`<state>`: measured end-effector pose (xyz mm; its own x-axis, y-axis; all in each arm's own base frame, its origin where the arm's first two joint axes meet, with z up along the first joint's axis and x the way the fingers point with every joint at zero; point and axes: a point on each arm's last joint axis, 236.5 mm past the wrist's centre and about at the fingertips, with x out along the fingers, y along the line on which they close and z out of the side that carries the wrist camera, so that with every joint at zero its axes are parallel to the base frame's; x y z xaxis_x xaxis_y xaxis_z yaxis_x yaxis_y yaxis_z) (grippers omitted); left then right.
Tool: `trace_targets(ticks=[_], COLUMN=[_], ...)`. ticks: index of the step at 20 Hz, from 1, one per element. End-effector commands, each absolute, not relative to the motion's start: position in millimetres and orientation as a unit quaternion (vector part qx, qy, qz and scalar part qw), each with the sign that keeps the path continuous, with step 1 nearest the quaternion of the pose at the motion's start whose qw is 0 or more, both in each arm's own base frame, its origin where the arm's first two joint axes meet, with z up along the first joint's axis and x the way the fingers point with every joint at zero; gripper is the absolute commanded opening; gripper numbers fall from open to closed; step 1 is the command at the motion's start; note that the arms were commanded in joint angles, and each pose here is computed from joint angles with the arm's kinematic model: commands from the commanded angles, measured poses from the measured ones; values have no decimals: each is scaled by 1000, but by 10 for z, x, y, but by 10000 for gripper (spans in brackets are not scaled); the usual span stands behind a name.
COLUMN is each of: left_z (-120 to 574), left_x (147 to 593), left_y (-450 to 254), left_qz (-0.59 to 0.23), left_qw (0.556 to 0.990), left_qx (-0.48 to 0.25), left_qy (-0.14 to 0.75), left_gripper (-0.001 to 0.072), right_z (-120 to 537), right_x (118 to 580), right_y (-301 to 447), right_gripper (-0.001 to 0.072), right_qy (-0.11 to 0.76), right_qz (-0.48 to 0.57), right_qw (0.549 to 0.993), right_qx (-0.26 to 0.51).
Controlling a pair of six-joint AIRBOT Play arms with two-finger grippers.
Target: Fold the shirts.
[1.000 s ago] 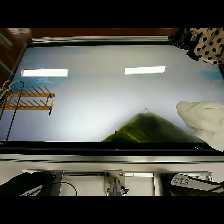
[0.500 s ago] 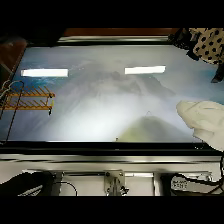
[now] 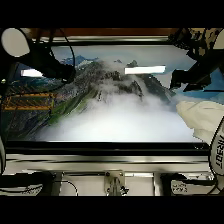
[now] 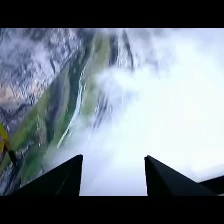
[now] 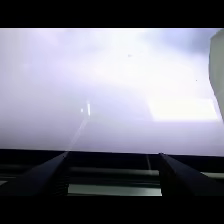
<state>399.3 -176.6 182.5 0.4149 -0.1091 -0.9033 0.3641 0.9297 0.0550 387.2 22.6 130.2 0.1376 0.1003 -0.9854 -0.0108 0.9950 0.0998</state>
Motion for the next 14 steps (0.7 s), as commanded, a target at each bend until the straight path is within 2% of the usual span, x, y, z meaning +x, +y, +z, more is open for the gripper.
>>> trace_targets(ticks=[1,5,14], left_z=[1134,1121,1105], left_x=[3799,3965,3971], left_y=[-1500,-1673,-1714], left_qz=[-91,-110,-114], left_qw=[736,759,760], left_qx=[145,141,143], left_qy=[655,626,624], left_gripper=[462,462,462], right_z=[1269,1268,1268], right_x=[3813,3811,3813], right_y=[404,402,402], right_gripper=[641,641,642], right_qy=[668,668,668], right_qz=[65,64,64], right_qw=[741,740,741], right_qx=[32,31,31])
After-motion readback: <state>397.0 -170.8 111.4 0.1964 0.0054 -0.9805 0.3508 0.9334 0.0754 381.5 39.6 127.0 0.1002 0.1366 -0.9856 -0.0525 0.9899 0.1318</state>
